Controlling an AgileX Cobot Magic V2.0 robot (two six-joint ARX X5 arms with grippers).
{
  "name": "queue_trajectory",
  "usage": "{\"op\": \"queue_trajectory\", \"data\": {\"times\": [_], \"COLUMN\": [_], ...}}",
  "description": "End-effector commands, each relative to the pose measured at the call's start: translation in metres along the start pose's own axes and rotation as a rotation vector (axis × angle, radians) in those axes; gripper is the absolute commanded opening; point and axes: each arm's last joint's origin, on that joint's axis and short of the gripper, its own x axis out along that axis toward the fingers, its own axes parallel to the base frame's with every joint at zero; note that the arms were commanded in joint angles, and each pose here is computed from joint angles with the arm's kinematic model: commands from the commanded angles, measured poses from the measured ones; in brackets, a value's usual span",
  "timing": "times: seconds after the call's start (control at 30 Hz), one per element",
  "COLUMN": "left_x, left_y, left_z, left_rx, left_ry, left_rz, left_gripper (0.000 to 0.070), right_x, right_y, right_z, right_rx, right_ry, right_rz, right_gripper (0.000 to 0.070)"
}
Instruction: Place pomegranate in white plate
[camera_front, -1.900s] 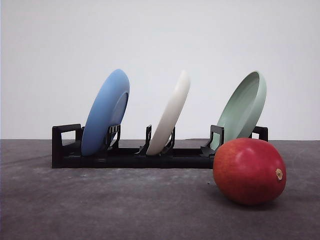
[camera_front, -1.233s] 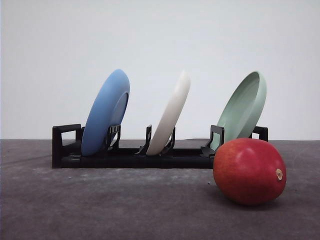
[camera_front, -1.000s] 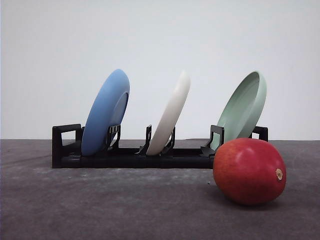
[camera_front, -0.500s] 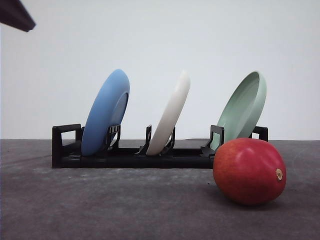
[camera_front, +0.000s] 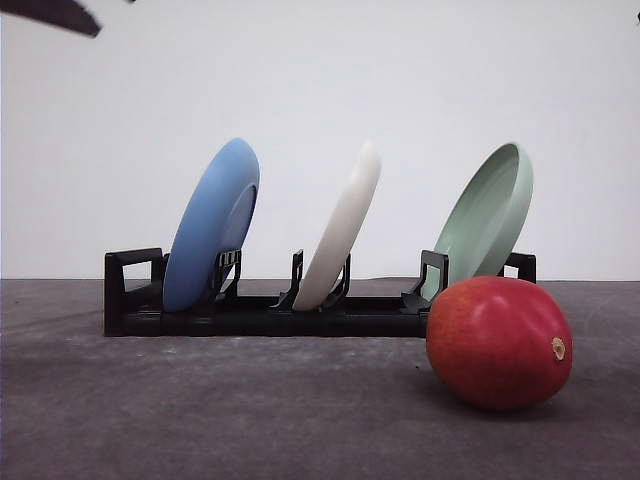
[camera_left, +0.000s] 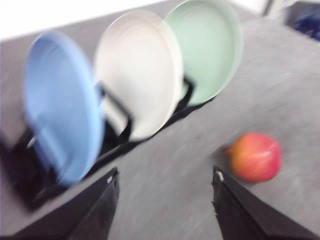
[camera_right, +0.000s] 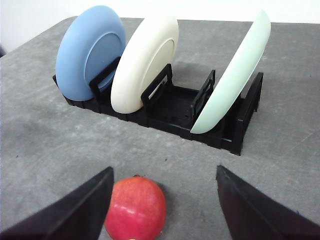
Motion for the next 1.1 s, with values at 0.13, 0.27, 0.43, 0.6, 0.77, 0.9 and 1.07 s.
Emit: {"op": "queue_trajectory", "data": {"times": [0.13,0.27,0.43,0.6,0.77,0.9,1.07], "left_x": [0.020,0.048,0.089,0.129,0.164,0.189,0.216], "left_y": [-0.012,-0.021,-0.032,-0.043,-0.050,-0.051,-0.051], "left_z": [0.015,0.016,0.012,0.005,-0.004,-0.006,-0.006], "left_rx": [0.108,0.132,0.152,0.161,0.163,0.168,0.172], "left_ry": [-0.071,-0.069,-0.073,-0.095,-0.089,-0.047,-0.015], "left_rz": [-0.059,-0.045,-0.007,0.064,0.127,0.169,0.228], "left_gripper": [0.0356,0.0358,0.0365,0.0365,0.0365,0.0365,0.0365], "right_x": [-0.002,-0.002,-0.002,-0.002,-0.002,-0.002,-0.002], "right_y": [0.002,0.003,0.003,0.003,0.003,0.003,0.003], "right_z": [0.005,0.005,0.005,0.005,0.005,0.005,0.005], "right_rx": [-0.012,0.001,0.015,0.015,0.014,0.014,0.014], "right_ry": [-0.019,-0.017,-0.017,-0.017,-0.017,-0.017,-0.017], "right_rz": [0.028,0.046,0.045,0.045,0.045,0.045,0.045], "right_gripper": [0.0416,0.0416,0.0416,0.0416,0.0416,0.0416,0.0415]}}
